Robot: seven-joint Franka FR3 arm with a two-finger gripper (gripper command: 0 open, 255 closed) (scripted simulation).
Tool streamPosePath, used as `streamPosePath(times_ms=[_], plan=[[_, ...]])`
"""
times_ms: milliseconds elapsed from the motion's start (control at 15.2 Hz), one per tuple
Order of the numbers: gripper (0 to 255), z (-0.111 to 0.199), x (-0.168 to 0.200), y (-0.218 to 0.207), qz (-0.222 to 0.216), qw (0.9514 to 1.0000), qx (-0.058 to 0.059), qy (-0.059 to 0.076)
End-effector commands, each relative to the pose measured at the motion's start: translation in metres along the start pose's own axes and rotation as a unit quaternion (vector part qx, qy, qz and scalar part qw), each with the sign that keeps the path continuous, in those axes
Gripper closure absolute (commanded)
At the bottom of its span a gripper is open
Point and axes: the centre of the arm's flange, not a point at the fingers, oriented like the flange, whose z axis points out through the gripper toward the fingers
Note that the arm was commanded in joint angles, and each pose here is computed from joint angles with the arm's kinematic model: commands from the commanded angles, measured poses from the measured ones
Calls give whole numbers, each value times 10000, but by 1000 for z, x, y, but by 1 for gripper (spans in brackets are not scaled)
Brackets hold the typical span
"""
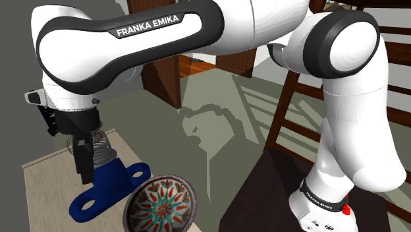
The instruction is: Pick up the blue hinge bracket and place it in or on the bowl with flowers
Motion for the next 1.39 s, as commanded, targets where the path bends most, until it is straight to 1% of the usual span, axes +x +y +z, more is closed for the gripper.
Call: streamPosePath(times_ms=[0,198,660,726,1320], plan=[[0,10,1,-1,-7,10000,1,3],[0,24,1,-1,-8,10000,1,3],[0,24,1,-1,-8,10000,1,2],[255,24,1,-1,-8,10000,1,2],[255,24,1,-1,-7,10000,1,3]])
